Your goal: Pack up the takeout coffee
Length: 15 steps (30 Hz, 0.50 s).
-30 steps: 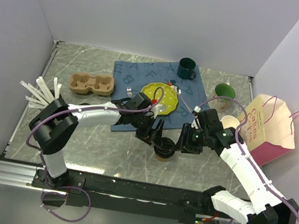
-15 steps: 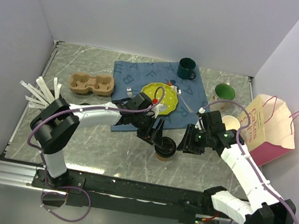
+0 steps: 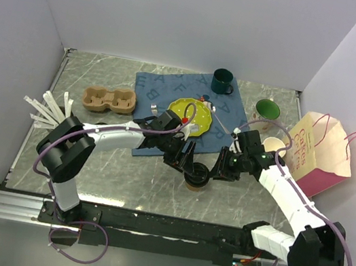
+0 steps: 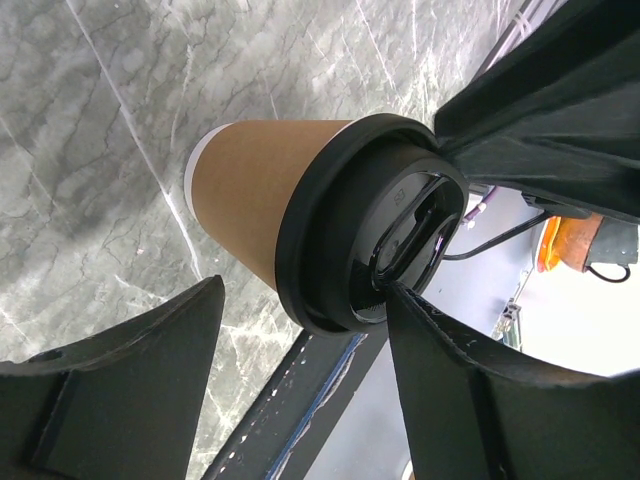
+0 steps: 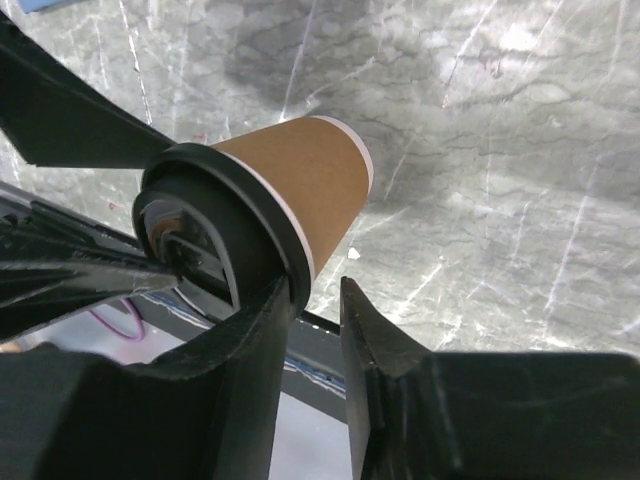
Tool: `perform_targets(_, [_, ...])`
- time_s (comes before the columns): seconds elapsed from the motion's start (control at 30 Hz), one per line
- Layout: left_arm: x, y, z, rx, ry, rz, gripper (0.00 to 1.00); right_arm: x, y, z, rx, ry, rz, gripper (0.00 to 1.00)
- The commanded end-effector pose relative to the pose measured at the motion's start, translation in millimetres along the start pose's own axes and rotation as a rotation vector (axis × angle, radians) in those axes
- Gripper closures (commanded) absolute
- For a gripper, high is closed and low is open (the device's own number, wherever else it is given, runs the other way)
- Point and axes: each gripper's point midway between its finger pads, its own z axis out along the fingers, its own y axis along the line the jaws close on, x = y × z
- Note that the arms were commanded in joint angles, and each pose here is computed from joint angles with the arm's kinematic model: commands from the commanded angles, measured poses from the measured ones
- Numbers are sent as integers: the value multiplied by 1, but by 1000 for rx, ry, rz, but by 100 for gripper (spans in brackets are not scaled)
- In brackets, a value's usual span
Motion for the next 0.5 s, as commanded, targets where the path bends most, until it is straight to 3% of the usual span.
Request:
perform_targets(0.0, [5, 18, 11, -54, 13, 1, 30, 0, -9, 12, 15, -3, 15, 70])
perform_targets(0.27, [10, 29, 14, -88, 19, -20, 32, 28, -59, 37, 189, 50, 100, 77])
perform_targets(0.47, [10, 36, 12, -130, 14, -22, 32, 23, -46, 29, 132, 18, 94, 77])
